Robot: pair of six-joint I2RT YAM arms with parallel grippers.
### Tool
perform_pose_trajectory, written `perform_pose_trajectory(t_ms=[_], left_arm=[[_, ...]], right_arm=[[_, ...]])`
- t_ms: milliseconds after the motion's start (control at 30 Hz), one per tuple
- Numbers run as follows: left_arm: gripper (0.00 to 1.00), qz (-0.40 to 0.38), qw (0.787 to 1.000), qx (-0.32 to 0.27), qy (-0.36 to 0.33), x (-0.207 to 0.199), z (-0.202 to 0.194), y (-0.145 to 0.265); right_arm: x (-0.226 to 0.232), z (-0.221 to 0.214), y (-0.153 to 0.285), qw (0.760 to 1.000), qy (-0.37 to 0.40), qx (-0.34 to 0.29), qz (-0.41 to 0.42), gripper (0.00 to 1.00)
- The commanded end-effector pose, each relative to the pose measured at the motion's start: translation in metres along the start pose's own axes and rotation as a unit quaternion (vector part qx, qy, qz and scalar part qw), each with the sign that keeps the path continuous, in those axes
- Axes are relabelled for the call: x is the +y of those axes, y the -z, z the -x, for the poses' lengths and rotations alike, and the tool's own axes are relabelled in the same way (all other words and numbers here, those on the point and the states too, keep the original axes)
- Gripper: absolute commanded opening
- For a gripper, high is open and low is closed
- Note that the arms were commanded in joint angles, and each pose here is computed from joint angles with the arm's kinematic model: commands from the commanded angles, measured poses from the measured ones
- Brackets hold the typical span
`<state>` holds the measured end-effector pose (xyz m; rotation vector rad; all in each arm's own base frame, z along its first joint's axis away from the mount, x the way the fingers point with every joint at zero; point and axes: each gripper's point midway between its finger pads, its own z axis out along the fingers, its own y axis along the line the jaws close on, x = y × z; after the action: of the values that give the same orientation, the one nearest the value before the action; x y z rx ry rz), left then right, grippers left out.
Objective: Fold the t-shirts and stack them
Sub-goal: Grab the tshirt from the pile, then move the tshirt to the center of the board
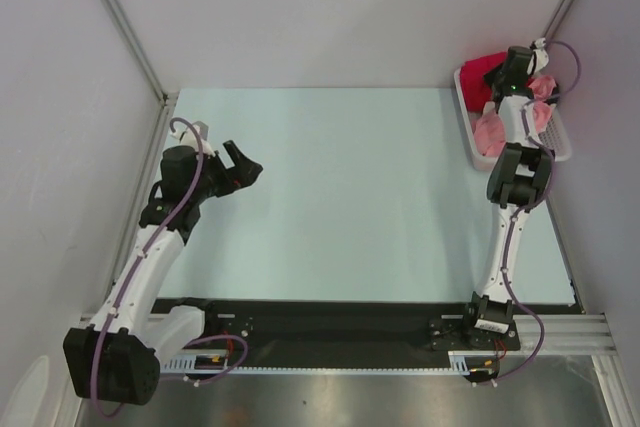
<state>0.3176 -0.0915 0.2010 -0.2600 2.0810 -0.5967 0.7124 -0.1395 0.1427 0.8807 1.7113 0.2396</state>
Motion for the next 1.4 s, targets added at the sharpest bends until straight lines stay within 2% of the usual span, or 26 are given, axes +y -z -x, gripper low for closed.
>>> perform_pose_trajectory(t_ms=[0, 133, 233, 333, 433, 467, 533, 567, 667, 700, 767, 800, 833, 900, 933, 967, 1000, 1067, 1133, 1233, 1300, 1367], left_arm=[[1.0, -0.054, 0.997, -0.053, -0.008, -0.031, 0.033, 0.02], [1.0, -0.121, 0.991, -0.056, -0.032, -0.062, 0.039, 0.041], [1.0, -0.15, 0.986, -0.061, -0.032, -0.081, 0.041, 0.049], [1.0, -0.158, 0.987, -0.035, 0.027, -0.087, 0.035, 0.046], [1.0, -0.092, 0.985, 0.027, 0.141, -0.07, 0.012, 0.039], [1.0, -0.065, 0.984, 0.053, 0.159, -0.06, -0.002, 0.039], [1.0, -0.046, 0.98, 0.079, 0.18, -0.054, -0.015, 0.039], [1.0, -0.044, 0.976, 0.097, 0.188, -0.053, -0.024, 0.04], [1.0, -0.104, 0.965, 0.141, 0.194, -0.069, -0.037, 0.051], [1.0, -0.11, 0.962, 0.149, 0.202, -0.071, -0.04, 0.053], [1.0, -0.124, 0.95, 0.147, 0.246, -0.073, -0.04, 0.059], [1.0, -0.13, 0.942, 0.156, 0.266, -0.068, -0.053, 0.057], [1.0, -0.15, 0.934, 0.146, 0.289, -0.071, -0.05, 0.06], [1.0, -0.189, 0.947, 0.062, 0.253, -0.08, -0.027, 0.077], [1.0, -0.183, 0.955, 0.034, 0.231, -0.077, -0.021, 0.083], [1.0, -0.179, 0.961, -0.015, 0.21, -0.08, -0.002, 0.097], [1.0, -0.17, 0.965, -0.03, 0.196, -0.08, 0.005, 0.101], [1.0, -0.163, 0.973, -0.039, 0.161, -0.084, 0.014, 0.112], [1.0, -0.174, 0.975, -0.023, 0.139, -0.09, 0.014, 0.111], [1.0, -0.188, 0.976, -0.021, 0.111, -0.1, 0.021, 0.113], [1.0, -0.201, 0.975, -0.023, 0.093, -0.11, 0.024, 0.117], [0.99, -0.214, 0.974, -0.017, 0.074, -0.12, 0.027, 0.119]], right_arm=[[0.104, 0.122, 0.108, 0.993, -0.013, -0.081, 0.082, 0.0], [0.136, 0.142, 0.168, 0.989, -0.007, -0.082, 0.122, 0.0], [0.161, 0.146, 0.211, 0.985, -0.005, -0.059, 0.164, 0.0], [0.188, 0.153, 0.263, 0.977, 0.011, -0.049, 0.209, 0.0], [0.213, 0.131, 0.304, 0.968, 0.028, -0.014, 0.249, 0.0], [0.224, 0.117, 0.331, 0.963, 0.042, 0.0, 0.268, 0.0], [0.231, 0.099, 0.358, 0.958, 0.055, 0.013, 0.283, 0.0], [0.248, 0.087, 0.394, 0.947, 0.07, 0.013, 0.314, 0.0], [0.248, 0.042, 0.432, 0.935, 0.102, 0.046, 0.337, 0.0], [0.253, 0.022, 0.466, 0.92, 0.127, 0.055, 0.367, 0.0], [0.249, -0.002, 0.495, 0.908, 0.154, 0.07, 0.384, 0.0], [0.243, -0.007, 0.514, 0.904, 0.153, 0.073, 0.392, 0.0], [0.231, -0.038, 0.52, 0.9, 0.158, 0.116, 0.39, 0.0], [0.216, -0.062, 0.539, 0.885, 0.152, 0.163, 0.408, 0.0], [0.199, -0.092, 0.542, 0.879, 0.161, 0.206, 0.398, 0.0], [0.19, -0.104, 0.555, 0.869, 0.171, 0.225, 0.405, 0.01], [0.183, -0.115, 0.551, 0.868, 0.175, 0.239, 0.398, 0.02], [0.165, -0.133, 0.559, 0.857, 0.184, 0.267, 0.399, 0.06], [0.155, -0.135, 0.563, 0.853, 0.201, 0.271, 0.399, 0.11], [0.144, -0.116, 0.56, 0.859, 0.237, 0.24, 0.385, 0.12], [0.143, -0.094, 0.555, 0.869, 0.244, 0.211, 0.376, 0.04], [0.148, -0.091, 0.555, 0.863, 0.249, 0.21, 0.387, 0.0]])
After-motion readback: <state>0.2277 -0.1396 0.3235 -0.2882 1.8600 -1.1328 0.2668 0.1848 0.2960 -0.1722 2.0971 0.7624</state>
